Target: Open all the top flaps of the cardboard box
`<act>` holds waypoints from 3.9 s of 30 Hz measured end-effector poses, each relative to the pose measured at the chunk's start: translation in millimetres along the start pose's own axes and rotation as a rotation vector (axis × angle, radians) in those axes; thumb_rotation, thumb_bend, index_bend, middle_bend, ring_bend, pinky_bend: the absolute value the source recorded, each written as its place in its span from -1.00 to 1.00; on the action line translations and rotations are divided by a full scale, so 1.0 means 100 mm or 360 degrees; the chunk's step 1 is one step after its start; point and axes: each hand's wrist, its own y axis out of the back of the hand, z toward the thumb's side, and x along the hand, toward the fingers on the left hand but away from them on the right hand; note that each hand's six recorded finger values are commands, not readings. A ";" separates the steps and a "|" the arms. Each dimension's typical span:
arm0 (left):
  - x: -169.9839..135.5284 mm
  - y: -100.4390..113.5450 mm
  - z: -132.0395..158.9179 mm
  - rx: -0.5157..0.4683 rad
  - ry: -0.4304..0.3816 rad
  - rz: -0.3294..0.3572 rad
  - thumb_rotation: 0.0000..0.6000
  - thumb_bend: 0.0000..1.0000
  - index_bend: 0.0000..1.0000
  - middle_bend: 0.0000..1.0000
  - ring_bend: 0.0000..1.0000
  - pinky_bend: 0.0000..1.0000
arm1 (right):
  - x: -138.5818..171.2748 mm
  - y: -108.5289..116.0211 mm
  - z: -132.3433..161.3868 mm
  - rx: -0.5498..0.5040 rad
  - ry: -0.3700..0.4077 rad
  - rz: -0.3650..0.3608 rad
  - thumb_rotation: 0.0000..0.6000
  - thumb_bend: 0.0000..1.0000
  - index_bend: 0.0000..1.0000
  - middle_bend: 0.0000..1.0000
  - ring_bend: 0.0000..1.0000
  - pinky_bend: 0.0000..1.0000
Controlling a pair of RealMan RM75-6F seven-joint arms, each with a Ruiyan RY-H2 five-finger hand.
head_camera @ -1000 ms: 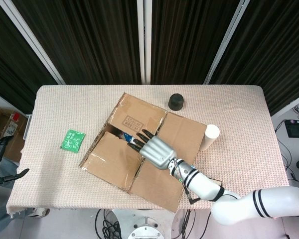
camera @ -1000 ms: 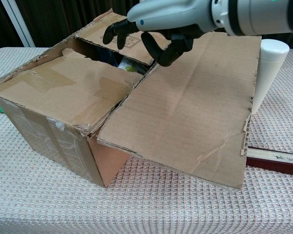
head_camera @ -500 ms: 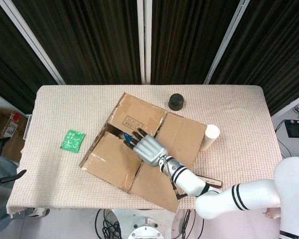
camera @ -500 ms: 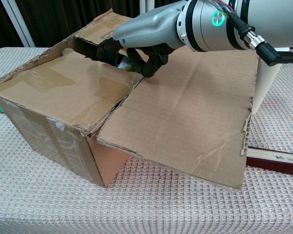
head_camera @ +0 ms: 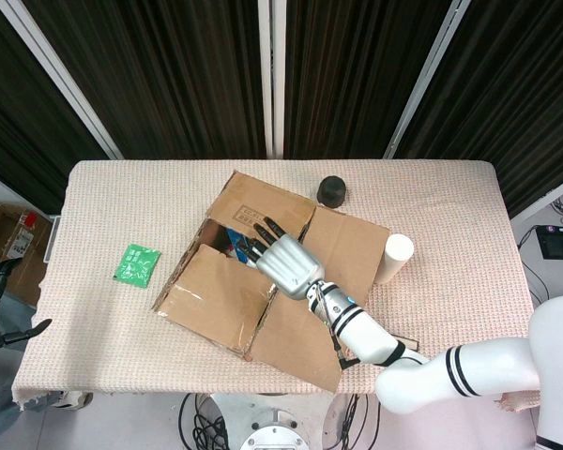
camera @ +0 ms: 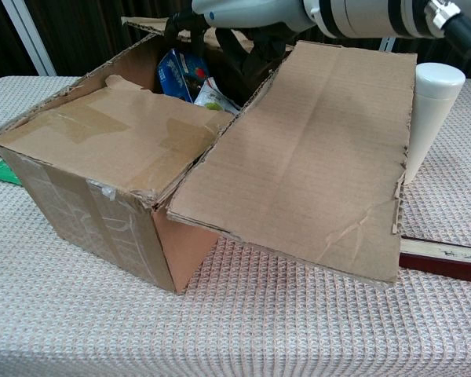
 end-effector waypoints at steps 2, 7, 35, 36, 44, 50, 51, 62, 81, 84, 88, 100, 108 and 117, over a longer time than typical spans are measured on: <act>0.01 0.00 0.00 0.0000 -0.0002 0.0000 0.60 -1.00 -0.75 -0.70 -0.85 -0.63 | 0.02 0.08 -0.05 0.0012 -0.0020 -0.0030 1.00 1.00 -0.90 -0.72 -1.00 -1.00; 0.03 -0.01 0.01 -0.0003 -0.0006 -0.0006 0.59 -1.00 -0.75 -0.70 -0.85 -0.63 | 0.07 0.23 -0.23 0.0057 -0.0095 -0.0080 1.00 1.00 -0.92 -0.73 -1.00 -1.00; 0.05 -0.04 0.01 0.0020 0.0012 -0.0009 0.59 -1.00 -0.75 -0.70 -0.85 -0.63 | 0.06 0.26 -1.44 0.0035 -0.0538 -0.0139 1.00 1.00 -1.00 -0.84 -1.00 -1.00; 0.05 -0.04 0.01 0.0021 0.0013 -0.0009 0.60 -1.00 -0.75 -0.70 -0.85 -0.63 | 0.06 0.24 -1.48 0.0032 -0.0553 -0.0128 1.00 1.00 -1.00 -0.84 -1.00 -1.00; 0.06 -0.05 0.02 0.0029 0.0017 -0.0015 0.59 -1.00 -0.75 -0.70 -0.85 -0.63 | 0.13 0.10 -1.76 -0.0013 -0.0645 -0.0080 1.00 1.00 -1.00 -0.85 -1.00 -1.00; 0.11 0.00 0.12 -0.0004 -0.0047 0.0019 0.60 -1.00 -0.75 -0.70 -0.85 -0.60 | 0.32 0.23 -1.81 -0.0067 -0.0632 -0.0181 1.00 0.83 -1.00 -0.88 -1.00 -1.00; 0.13 0.02 0.15 -0.0022 -0.0066 0.0028 0.60 -1.00 -0.75 -0.70 -0.84 -0.60 | 0.37 0.25 -1.82 -0.0085 -0.0633 -0.0203 1.00 0.77 -1.00 -0.88 -1.00 -1.00; 0.69 0.19 1.22 -0.0212 -0.0555 -0.0053 0.63 -1.00 -0.71 -0.68 -0.81 -0.60 | 1.20 0.34 -2.12 -0.0545 -0.0674 -0.0517 1.00 -0.11 -1.00 -0.92 -1.00 -1.00; 1.29 -0.54 3.12 -0.0081 -0.1114 -0.0686 -0.18 -1.00 -0.54 -0.62 -0.89 -0.67 | 3.43 -0.05 -2.30 -0.0846 -0.0850 -0.0864 1.00 -0.67 -1.00 -1.00 -1.00 -1.00; 1.32 -0.64 3.19 -0.0048 -0.1101 -0.0747 -0.45 -1.00 -0.50 -0.59 -0.89 -0.69 | 3.55 -0.12 -2.33 -0.0851 -0.0869 -0.0878 1.00 -0.65 -1.00 -1.00 -1.00 -1.00; 1.34 -0.73 3.23 0.0010 -0.1086 -0.0812 -0.45 -1.00 -0.48 -0.57 -0.90 -0.70 | 3.60 -0.18 -2.36 -0.0852 -0.0877 -0.0899 1.00 -0.65 -1.00 -1.00 -1.00 -1.00; 1.37 -0.90 3.07 0.0223 -0.1012 -0.0910 -0.67 -1.00 -0.29 -0.35 -0.90 -0.70 | 3.50 -0.20 -2.40 -0.0888 -0.0837 -0.0925 1.00 -0.60 -1.00 -1.00 -1.00 -1.00; 1.33 -0.75 3.07 0.0227 -0.1014 -0.0847 -0.73 -1.00 -0.13 -0.12 -0.88 -0.70 | 3.42 -0.20 -2.40 -0.0909 -0.0819 -0.0911 1.00 -0.58 -1.00 -1.00 -1.00 -1.00; 1.24 -0.46 3.13 0.0166 -0.1050 -0.0767 -0.82 -1.00 0.01 0.08 -0.77 -0.70 | 3.38 -0.21 -2.40 -0.0930 -0.0815 -0.0909 1.00 -0.57 -1.00 -1.00 -1.00 -1.00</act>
